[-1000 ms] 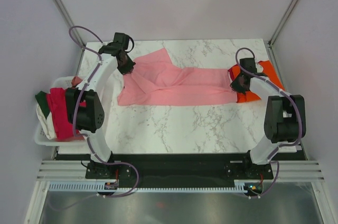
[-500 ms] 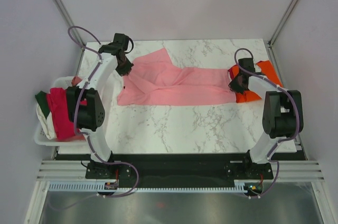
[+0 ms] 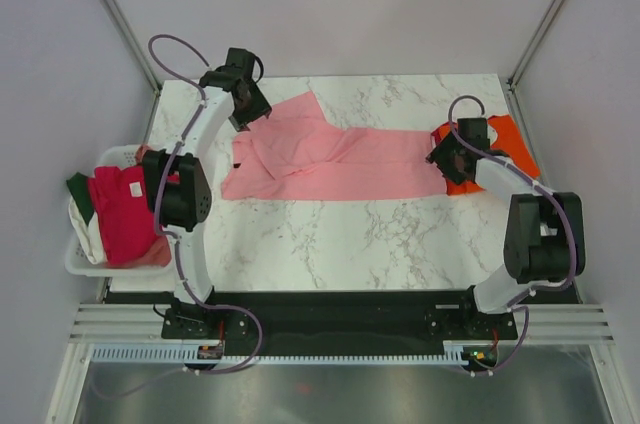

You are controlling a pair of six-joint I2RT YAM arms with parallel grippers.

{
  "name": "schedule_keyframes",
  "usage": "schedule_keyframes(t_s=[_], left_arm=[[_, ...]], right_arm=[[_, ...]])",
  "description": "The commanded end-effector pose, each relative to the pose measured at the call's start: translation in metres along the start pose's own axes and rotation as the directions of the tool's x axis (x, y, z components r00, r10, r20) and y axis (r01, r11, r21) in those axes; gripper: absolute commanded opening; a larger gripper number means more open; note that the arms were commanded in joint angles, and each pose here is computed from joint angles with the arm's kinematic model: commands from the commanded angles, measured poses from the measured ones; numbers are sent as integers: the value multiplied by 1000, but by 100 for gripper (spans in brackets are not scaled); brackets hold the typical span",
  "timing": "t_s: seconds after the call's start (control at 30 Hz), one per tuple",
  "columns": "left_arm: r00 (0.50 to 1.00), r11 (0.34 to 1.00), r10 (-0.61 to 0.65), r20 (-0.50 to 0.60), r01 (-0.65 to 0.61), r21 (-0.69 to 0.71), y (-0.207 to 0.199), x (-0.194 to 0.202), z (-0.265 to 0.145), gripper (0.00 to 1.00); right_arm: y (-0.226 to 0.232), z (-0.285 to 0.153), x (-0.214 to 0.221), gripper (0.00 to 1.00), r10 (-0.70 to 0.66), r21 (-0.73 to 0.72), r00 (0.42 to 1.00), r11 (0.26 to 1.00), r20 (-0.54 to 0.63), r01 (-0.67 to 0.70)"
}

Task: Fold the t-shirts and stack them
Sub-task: Fold the tshirt

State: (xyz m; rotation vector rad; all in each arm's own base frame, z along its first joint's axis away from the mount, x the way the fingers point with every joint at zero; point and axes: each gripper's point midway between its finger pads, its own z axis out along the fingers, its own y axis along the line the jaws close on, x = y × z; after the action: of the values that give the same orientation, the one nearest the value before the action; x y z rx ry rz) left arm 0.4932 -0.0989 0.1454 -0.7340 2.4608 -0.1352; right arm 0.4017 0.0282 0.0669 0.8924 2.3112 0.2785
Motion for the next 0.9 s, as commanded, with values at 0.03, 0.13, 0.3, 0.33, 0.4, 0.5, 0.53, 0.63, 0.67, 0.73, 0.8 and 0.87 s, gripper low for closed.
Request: schedule_keyframes(t_s=[0.03, 0.13, 0.3, 0.33, 0.4, 0.5, 0.53, 0.63, 0.67, 0.73, 0.8, 0.87], left_arm=[[996, 994, 54, 69, -60, 91, -13, -10, -40, 68], [993, 985, 38, 114, -57, 164, 0, 4, -65, 75], [995, 948, -6, 95, -25, 317, 32, 74, -78, 100], [993, 941, -20, 117, -21, 339, 43, 84, -81, 100], [993, 925, -20, 117, -26, 379, 48, 97, -88, 100], [989, 915, 5, 148, -64, 398, 62, 112, -88, 100], [988, 914, 9, 154, -70, 399, 66, 115, -88, 100], [983, 915, -5, 186, -71, 397, 78, 122, -89, 100], [980, 912, -20, 196, -63, 406, 81, 123, -92, 100], [980, 912, -32, 197, -52, 406, 86, 128, -91, 100], [975, 894, -57, 215, -46, 447, 82, 127, -98, 100], [975, 889, -70, 213, -36, 456, 86, 133, -95, 99]], right_arm=[[14, -34, -8, 65, 10, -131, 996, 991, 85, 1], [3, -48, -1, 62, -4, -140, 993, 990, 117, 20], [-14, -65, 17, 60, 15, -188, 985, 982, 171, 18], [-17, -66, 21, 60, 23, -195, 984, 981, 177, 13], [-23, -68, 28, 60, 45, -223, 979, 975, 198, 1], [-30, -68, 37, 69, 58, -244, 977, 970, 207, -6], [-30, -68, 38, 71, 58, -250, 976, 968, 209, -3], [-31, -66, 39, 75, 55, -255, 975, 967, 216, 2], [-27, -67, 41, 78, 51, -276, 977, 961, 205, 7], [-27, -64, 43, 98, 65, -277, 980, 961, 186, -11], [-30, -63, 47, 98, 83, -271, 981, 962, 174, -34], [-35, -61, 51, 98, 119, -267, 978, 961, 169, -71]])
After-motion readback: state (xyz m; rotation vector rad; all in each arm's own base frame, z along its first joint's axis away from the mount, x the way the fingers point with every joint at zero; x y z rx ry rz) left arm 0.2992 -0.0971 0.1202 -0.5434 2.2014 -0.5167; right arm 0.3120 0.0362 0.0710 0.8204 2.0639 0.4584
